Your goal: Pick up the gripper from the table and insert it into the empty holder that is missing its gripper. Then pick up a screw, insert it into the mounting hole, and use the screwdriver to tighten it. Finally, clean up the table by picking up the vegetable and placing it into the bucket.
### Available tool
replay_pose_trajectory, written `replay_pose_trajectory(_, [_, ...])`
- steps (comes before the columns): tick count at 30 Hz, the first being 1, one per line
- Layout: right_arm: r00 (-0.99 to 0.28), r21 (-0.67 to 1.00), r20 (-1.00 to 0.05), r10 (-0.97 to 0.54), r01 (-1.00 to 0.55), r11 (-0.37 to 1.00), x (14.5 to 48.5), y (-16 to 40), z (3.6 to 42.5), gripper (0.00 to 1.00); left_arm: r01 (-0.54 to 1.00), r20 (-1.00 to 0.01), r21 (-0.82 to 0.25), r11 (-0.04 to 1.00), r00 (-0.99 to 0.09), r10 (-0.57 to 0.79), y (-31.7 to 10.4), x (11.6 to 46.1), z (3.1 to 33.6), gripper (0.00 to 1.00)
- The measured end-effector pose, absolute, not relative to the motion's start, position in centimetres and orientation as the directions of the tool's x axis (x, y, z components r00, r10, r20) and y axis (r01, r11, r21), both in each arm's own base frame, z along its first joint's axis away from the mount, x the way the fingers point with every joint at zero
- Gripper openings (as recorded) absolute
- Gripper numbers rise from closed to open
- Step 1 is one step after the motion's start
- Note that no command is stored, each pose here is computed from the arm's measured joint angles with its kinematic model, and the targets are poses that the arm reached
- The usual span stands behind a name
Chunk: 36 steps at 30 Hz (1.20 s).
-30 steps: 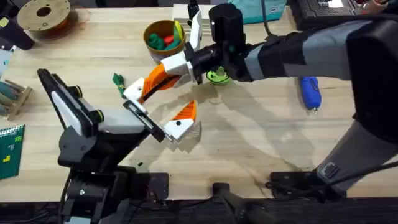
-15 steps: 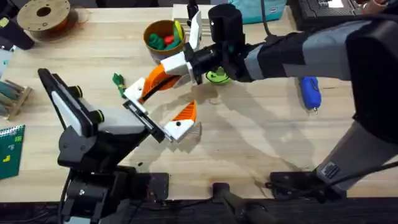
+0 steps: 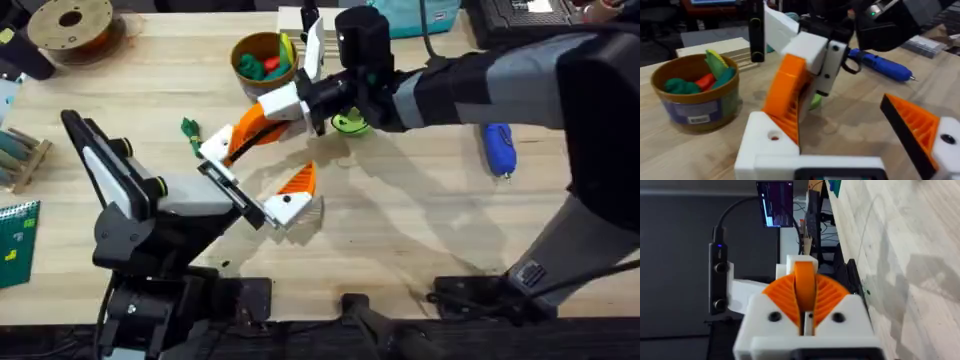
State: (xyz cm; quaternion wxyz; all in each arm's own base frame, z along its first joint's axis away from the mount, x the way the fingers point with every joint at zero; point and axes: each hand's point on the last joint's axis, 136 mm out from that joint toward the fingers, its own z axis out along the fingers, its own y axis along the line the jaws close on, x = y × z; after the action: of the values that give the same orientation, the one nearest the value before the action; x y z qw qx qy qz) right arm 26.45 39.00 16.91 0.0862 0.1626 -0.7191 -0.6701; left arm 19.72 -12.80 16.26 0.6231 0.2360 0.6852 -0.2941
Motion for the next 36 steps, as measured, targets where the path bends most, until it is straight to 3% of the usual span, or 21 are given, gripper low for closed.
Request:
replay_pose_trajectory(2, [-0.935,0.991,-0.099,-0.341,-0.124,0.051,26.6,39.1,16.9,0.178,0.711,-0.993,-0.109,0.694,-0.113,-0.04,-13.2,19.3,16.3,0.987])
replay_pose_trajectory(7, [-0.935,0.991,-0.105,-0.338,-0.128,0.047,26.8,38.9,16.9,0.275,0.728,-0.993,-0.104,0.677,-0.109,-0.035,-13.5,19.0,16.3,0.987])
replay_pose_trajectory(10, [-0.934,0.987,-0.139,-0.329,-0.157,0.029,27.1,38.9,17.3,0.466,0.764,-0.993,-0.104,0.637,-0.11,-0.03,-14.2,18.3,16.3,0.987])
replay_pose_trajectory(15, [-0.934,0.986,-0.15,-0.323,-0.167,0.023,27.4,38.8,17.4,0.588,0.799,-0.993,-0.108,0.592,-0.115,-0.026,-14.9,17.5,16.3,0.987])
replay_pose_trajectory(18, [-0.935,0.986,-0.151,-0.319,-0.168,0.024,27.5,38.7,17.4,0.728,0.806,-0.993,-0.11,0.582,-0.117,-0.026,-15.0,17.4,16.3,0.987])
replay_pose_trajectory(23, [-0.95,0.984,-0.158,-0.269,-0.176,0.042,28.7,38.6,17.2,0.751,0.81,-0.993,-0.111,0.577,-0.118,-0.025,-15.1,17.3,16.3,0.987])
replay_pose_trajectory(29, [-0.962,0.959,-0.249,-0.114,-0.261,0.106,32.6,37.5,16.3,0.757,0.81,-0.993,-0.11,0.576,-0.118,-0.025,-15.1,17.3,16.3,0.987])
replay_pose_trajectory(36, [-0.959,0.897,-0.278,0.048,-0.241,0.37,37.6,32.1,14.4,0.757,0.81,-0.993,-0.111,0.576,-0.118,-0.025,-15.1,17.3,16.3,0.987])
